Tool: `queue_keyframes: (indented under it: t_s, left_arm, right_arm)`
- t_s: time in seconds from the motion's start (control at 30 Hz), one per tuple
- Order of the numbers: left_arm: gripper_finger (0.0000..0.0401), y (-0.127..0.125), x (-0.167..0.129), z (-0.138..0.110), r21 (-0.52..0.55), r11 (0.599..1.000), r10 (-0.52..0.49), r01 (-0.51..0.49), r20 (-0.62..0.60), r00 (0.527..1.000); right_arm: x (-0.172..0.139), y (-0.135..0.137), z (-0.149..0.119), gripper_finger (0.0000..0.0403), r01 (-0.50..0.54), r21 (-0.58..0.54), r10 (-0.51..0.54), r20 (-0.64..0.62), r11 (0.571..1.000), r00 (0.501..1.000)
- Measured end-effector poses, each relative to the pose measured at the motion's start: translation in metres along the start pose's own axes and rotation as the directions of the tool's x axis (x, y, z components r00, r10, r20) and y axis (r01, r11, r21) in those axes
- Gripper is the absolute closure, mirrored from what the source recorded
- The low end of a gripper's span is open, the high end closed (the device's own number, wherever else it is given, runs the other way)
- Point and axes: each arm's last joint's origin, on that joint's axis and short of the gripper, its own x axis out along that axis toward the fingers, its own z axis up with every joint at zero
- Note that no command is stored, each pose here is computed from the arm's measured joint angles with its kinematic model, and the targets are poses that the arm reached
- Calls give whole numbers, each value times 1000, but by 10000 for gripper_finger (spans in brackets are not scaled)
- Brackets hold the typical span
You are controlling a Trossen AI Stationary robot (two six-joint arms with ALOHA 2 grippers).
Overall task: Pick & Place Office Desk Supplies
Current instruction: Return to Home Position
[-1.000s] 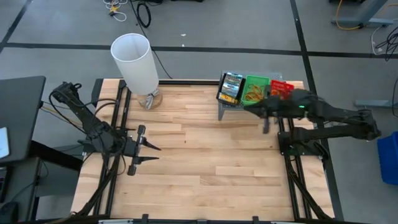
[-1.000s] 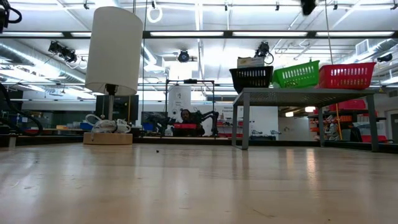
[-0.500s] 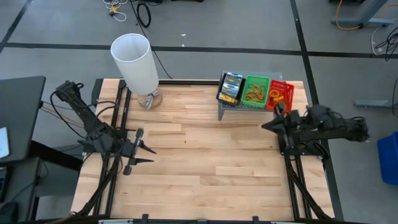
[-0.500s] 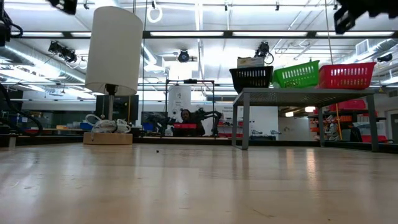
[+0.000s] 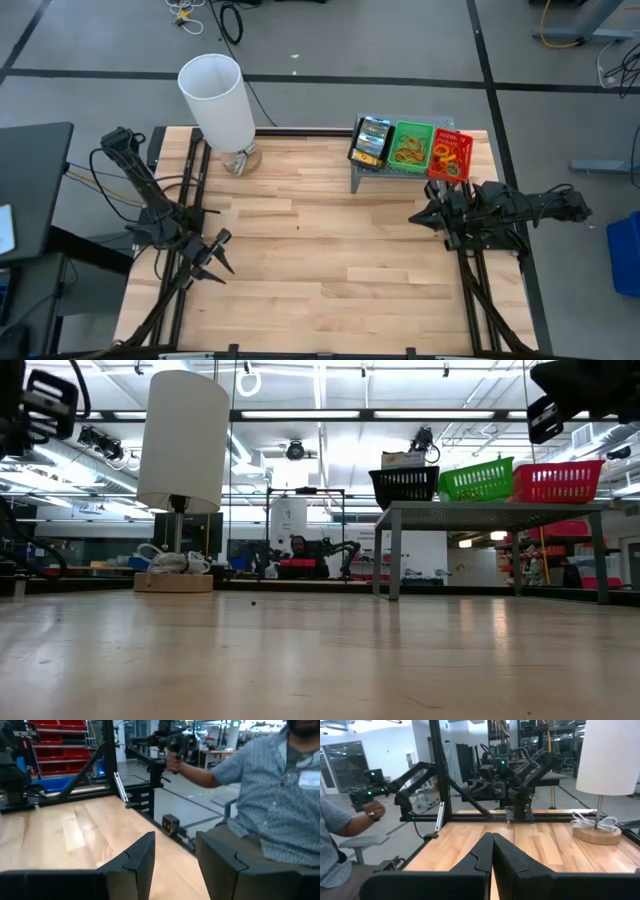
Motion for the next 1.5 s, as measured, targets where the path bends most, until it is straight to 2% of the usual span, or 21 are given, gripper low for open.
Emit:
queue_keyframes:
  t_s: [0.1,0.3,0.4,0.57,0.7,0.9,1.23,1.33,1.5]
  left_arm:
    - [253,2,-2,-10,40,999,7,-7,-8,1000]
    - [253,11,0,-9,126,988,94,-93,-1,996]
    - [257,19,1,-9,141,985,103,-102,4,995]
    - [267,40,4,-8,129,983,132,-131,5,991]
    - [267,61,2,-8,122,970,213,-212,6,977]
    - [267,83,-4,-14,38,959,284,-282,-55,957]
    - [268,104,-15,-13,62,887,460,-457,-51,887]
    - [268,106,-18,-12,58,895,445,-443,-39,895]
    - [268,108,-20,-16,35,911,412,-410,-82,908]
  right_arm:
    - [0,1,0,387,-6,0,6,0,1000,1000]
    - [0,1,0,387,-5,0,5,-1,1000,1000]
    - [0,1,0,387,-5,-1,5,-1,1000,1000]
    - [0,0,-1,387,12,-10,-12,-6,1000,1000]
    - [0,-1,-1,387,32,-10,-32,-7,999,999]
    - [-4,-1,-10,387,29,-2,-29,-96,1000,995]
    - [-24,0,0,387,84,-10,-84,24,996,996]
    - [-23,-2,-5,387,140,21,-140,-4,990,990]
    - [-15,-5,-30,387,143,23,-141,-58,990,988]
